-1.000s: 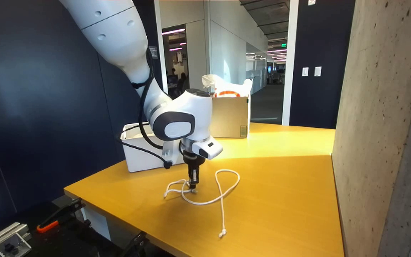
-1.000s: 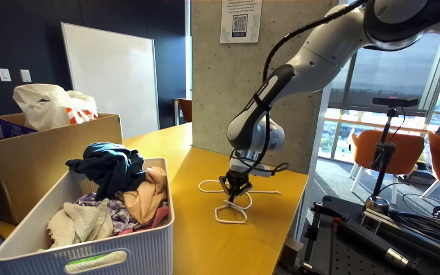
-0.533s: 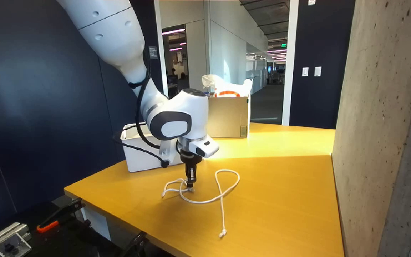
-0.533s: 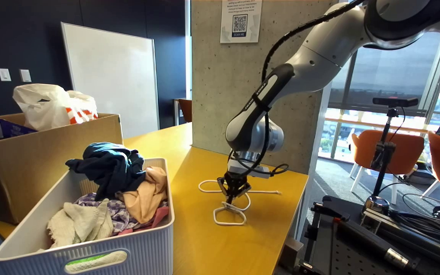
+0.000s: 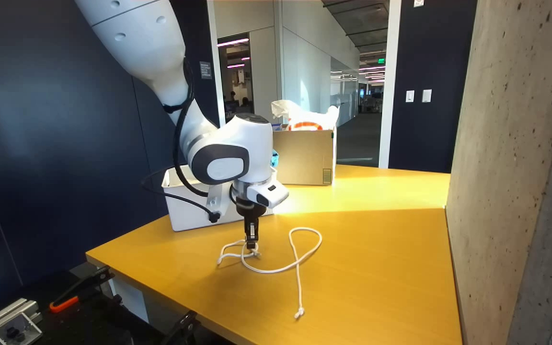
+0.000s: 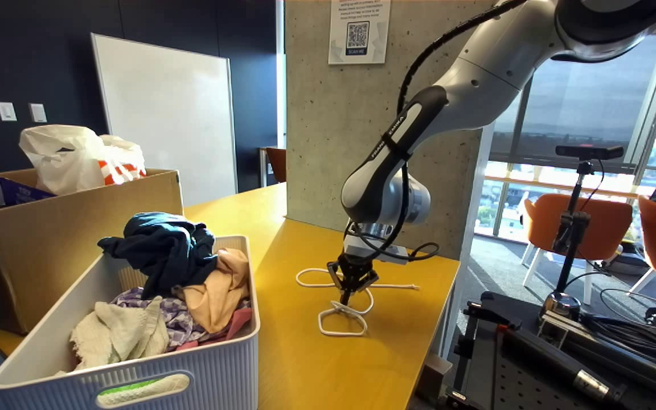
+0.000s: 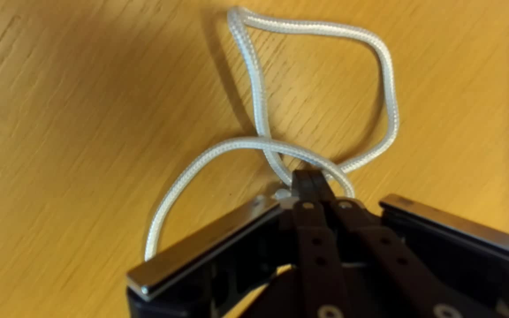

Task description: Unfold the white string

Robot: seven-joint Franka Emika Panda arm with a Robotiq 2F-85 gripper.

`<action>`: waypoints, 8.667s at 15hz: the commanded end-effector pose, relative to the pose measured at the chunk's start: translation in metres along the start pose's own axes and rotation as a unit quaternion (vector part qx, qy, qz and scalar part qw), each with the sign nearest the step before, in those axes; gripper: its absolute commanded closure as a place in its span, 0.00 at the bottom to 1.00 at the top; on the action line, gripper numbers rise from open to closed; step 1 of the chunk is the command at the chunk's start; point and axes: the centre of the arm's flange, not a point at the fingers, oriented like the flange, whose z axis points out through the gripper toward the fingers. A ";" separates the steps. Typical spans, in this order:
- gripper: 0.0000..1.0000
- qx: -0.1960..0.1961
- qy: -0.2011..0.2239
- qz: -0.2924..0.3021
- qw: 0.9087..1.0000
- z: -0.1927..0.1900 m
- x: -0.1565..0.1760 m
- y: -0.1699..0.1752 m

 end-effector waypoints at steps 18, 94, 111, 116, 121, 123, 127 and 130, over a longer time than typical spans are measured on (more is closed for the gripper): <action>1.00 0.005 -0.032 -0.015 0.999 0.025 0.005 -0.011; 0.51 -0.017 -0.173 0.342 0.923 0.027 0.017 0.008; 0.99 0.003 -0.086 0.345 0.934 -0.115 0.002 0.045; 0.99 0.027 -0.018 0.351 0.936 -0.207 -0.011 0.085; 0.99 0.061 0.034 0.371 0.926 -0.286 -0.001 0.148; 0.99 0.074 0.045 0.396 0.914 -0.307 0.022 0.188; 0.99 0.074 0.096 0.464 0.877 -0.331 0.076 0.256; 0.99 0.047 0.154 0.486 0.859 -0.344 0.097 0.264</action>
